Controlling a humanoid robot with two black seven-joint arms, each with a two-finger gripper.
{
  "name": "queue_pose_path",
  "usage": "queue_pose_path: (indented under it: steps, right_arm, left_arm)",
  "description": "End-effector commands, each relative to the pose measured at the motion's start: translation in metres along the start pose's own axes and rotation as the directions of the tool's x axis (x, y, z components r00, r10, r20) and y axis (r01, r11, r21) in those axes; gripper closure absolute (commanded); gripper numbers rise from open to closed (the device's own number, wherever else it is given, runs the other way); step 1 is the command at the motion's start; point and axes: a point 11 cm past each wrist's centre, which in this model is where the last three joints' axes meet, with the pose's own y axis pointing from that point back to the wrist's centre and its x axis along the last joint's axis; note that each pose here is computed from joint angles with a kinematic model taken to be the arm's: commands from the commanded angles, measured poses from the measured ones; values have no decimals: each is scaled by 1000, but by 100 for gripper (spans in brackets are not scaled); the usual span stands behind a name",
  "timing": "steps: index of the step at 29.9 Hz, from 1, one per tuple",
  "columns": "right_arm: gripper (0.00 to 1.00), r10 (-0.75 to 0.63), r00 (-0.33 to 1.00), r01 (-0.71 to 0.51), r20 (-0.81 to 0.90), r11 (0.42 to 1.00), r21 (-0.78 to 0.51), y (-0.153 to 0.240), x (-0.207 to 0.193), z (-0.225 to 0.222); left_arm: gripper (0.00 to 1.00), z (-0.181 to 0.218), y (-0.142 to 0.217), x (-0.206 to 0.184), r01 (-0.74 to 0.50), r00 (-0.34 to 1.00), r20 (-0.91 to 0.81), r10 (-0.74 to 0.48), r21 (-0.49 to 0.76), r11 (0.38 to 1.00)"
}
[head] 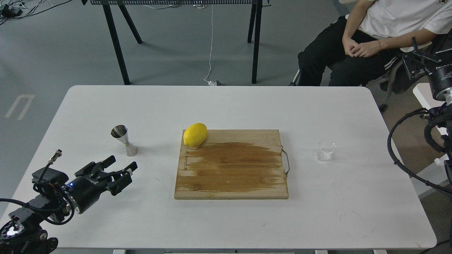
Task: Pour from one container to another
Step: 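Close the left gripper around the metal jigger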
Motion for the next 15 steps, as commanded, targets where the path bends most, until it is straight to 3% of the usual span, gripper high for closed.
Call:
queue_pose_path:
  steps: [1, 15]
  right_arm:
    - [0, 1, 1000, -1, 1, 1000, -2, 0, 0, 1]
    - [0, 4, 1000, -4, -7, 1000, -1, 1, 2, -2]
  left_arm:
    - [9, -21, -12, 0, -6, 1000, 28, 4, 72, 997]
    - [16, -31, -53, 23, -45, 997, 67, 37, 130, 990]
